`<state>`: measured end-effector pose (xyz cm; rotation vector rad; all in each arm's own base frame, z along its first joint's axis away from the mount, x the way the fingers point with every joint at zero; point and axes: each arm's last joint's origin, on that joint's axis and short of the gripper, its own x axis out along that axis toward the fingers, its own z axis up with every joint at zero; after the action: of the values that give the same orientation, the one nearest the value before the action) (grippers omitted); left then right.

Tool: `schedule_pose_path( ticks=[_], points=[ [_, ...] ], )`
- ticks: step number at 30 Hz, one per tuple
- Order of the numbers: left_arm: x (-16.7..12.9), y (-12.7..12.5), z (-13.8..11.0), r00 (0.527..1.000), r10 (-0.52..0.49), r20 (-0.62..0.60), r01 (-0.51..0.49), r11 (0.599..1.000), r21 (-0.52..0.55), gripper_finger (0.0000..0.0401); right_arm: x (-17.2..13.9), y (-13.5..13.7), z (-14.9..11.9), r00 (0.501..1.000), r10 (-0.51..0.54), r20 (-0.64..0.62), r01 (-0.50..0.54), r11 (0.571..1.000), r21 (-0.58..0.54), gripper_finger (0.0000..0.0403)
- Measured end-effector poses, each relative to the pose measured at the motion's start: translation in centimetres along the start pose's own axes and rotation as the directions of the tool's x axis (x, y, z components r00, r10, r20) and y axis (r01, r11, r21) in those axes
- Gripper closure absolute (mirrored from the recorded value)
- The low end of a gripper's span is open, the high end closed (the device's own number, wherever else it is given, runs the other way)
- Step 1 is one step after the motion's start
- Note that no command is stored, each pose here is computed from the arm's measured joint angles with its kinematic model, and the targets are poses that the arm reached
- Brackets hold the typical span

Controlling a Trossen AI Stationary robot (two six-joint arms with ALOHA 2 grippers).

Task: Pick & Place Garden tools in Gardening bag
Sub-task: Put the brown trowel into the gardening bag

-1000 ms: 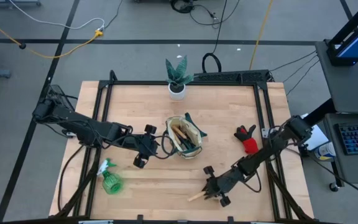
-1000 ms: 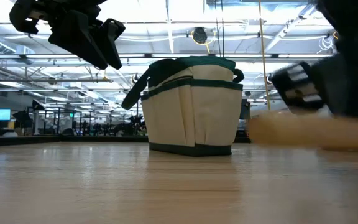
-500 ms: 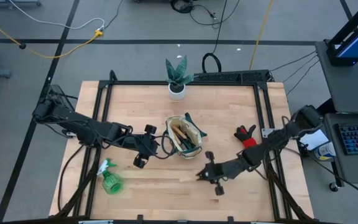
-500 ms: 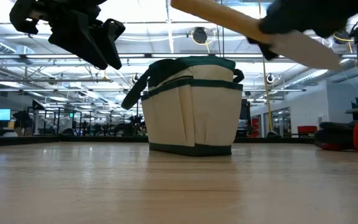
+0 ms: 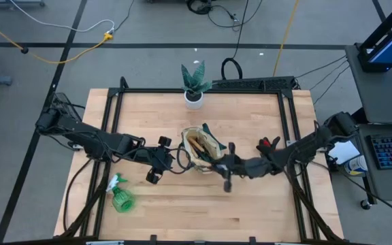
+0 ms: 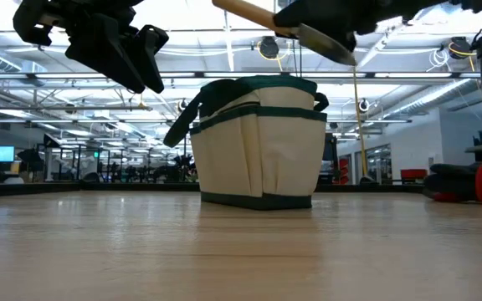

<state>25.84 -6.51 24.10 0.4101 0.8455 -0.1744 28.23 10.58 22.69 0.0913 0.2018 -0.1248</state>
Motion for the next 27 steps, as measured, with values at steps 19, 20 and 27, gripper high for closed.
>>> schedule_pose_path(
  ticks=[19, 20, 27],
  points=[
    [0.0, 0.0, 0.0, 1.0, 0.001, 0.002, -0.001, 1.0, 0.023, 0.0224, 2.3, -5.3, 1.7, 0.986, -0.139, 0.094, 0.12, 0.975, 0.187, 0.0338],
    [0.0, 0.0, 0.1, 1.0, 0.002, 0.008, -0.002, 1.0, 0.028, 0.0224, 2.5, -5.5, 1.6, 0.988, -0.124, 0.094, 0.103, 0.973, 0.206, 0.0337],
    [0.0, 0.1, 0.6, 0.998, 0.015, 0.063, -0.017, 0.999, 0.027, 0.0224, 3.8, -6.7, 0.5, 0.994, -0.102, 0.037, 0.087, 0.953, 0.289, 0.0338]
  ],
)
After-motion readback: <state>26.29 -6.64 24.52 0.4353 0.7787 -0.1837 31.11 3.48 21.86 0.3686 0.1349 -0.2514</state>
